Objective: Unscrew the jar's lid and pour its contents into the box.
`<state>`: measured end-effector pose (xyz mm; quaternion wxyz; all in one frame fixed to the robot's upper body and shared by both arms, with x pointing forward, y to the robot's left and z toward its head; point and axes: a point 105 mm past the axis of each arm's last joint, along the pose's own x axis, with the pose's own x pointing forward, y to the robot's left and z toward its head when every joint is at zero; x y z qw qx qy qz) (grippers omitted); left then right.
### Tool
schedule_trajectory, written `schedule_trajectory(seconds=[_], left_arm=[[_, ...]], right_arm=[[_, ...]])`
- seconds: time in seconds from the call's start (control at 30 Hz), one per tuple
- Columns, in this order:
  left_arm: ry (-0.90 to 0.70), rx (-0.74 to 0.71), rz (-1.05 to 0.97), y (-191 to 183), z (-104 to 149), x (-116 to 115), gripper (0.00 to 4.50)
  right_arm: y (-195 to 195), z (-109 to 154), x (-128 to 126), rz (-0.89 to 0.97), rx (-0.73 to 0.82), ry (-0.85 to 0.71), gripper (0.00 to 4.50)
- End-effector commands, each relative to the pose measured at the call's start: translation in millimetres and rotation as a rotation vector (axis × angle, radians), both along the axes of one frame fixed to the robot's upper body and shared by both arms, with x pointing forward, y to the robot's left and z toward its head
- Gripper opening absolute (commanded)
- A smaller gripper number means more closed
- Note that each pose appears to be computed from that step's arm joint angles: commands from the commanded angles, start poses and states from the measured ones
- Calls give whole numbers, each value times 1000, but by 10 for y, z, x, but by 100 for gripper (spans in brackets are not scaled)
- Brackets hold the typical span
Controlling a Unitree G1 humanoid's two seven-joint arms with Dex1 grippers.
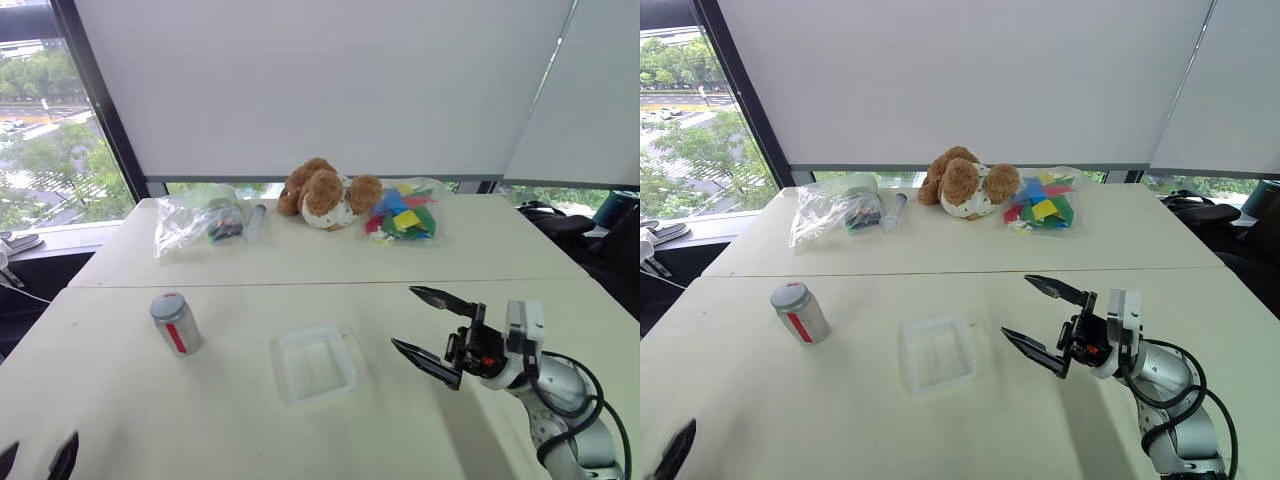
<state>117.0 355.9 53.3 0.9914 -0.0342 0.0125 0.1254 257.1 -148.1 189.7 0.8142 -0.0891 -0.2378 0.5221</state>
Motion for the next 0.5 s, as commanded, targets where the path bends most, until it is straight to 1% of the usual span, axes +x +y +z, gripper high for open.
schedule_trajectory(seconds=[0.03,0.1,0.23,0.37,0.5], left_arm=[[-61,71,-47,-147,202,89,443],[-68,103,-79,-277,247,202,443],[-131,128,-147,-656,413,586,443],[-177,170,-139,-934,566,937,443],[-176,182,-111,-1080,606,1142,443]], right_arm=[[47,166,-54,56,-18,-58,450],[60,167,-59,71,-35,-60,450],[80,90,-70,96,-65,-24,450],[58,50,-56,84,-72,-14,450],[29,30,-44,75,-76,3,450]])
